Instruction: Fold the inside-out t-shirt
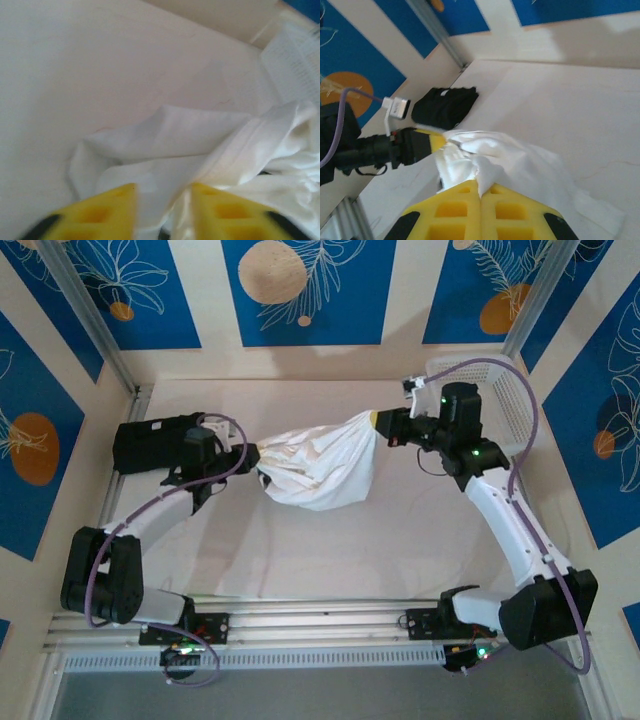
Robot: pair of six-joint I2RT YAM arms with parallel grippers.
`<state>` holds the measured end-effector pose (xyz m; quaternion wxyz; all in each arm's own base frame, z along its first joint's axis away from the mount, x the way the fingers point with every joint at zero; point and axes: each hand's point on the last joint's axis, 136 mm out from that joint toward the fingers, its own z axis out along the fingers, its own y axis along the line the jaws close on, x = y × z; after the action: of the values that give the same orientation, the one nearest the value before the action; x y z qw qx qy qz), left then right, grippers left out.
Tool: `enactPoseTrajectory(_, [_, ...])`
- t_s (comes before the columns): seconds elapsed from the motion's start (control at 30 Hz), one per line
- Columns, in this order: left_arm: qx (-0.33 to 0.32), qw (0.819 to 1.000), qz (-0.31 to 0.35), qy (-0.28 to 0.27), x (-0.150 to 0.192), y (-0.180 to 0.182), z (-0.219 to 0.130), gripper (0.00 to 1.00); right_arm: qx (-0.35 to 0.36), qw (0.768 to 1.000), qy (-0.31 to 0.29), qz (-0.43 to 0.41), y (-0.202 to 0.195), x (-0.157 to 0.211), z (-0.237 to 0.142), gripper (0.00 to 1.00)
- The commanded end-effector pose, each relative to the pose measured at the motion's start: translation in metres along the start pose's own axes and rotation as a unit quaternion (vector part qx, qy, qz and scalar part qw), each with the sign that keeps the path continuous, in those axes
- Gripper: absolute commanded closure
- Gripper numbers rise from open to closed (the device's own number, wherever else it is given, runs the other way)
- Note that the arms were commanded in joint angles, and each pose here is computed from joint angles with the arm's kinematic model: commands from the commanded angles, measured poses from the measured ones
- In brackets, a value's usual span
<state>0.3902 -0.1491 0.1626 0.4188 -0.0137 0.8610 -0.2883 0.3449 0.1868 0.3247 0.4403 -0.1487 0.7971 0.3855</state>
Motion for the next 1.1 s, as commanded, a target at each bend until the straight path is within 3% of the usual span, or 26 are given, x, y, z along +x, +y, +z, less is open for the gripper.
enactPoseTrajectory(0.0, [-0.052, 0.997, 0.06, 0.002, 0.004, 0.004, -0.012, 0.53, -0.055, 0.998, 0.03, 0.009, 0.01, 0.019, 0.017, 1.0])
enactPoseTrajectory(0.17, [-0.011, 0.989, 0.145, -0.019, 0.008, -0.05, -0.025, 0.43, -0.065, 0.997, 0.047, 0.009, 0.014, 0.027, 0.028, 1.0])
enactPoseTrajectory(0.33, [0.104, 0.972, 0.206, 0.031, 0.045, -0.12, -0.004, 0.4, -0.065, 0.996, 0.051, 0.01, 0.014, 0.028, 0.032, 1.0])
enactPoseTrajectory(0.6, [0.142, 0.965, 0.202, 0.093, 0.067, -0.139, 0.056, 0.43, -0.057, 0.997, 0.05, 0.003, 0.014, 0.028, 0.028, 1.0])
enactPoseTrajectory(0.7, [0.161, 0.963, 0.189, 0.104, 0.069, -0.147, 0.075, 0.54, -0.054, 0.997, 0.051, 0.004, 0.012, 0.03, 0.028, 1.0])
enactPoseTrajectory(0.9, [0.178, 0.962, 0.174, 0.116, 0.057, -0.157, 0.087, 1.0, -0.03, 0.999, 0.035, -0.006, 0.008, 0.015, 0.015, 1.0])
enactPoseTrajectory(1.07, [0.202, 0.971, 0.127, -0.004, -0.032, -0.166, 0.02, 1.0, 0.007, 0.998, -0.039, -0.046, 0.015, -0.031, -0.029, 1.0])
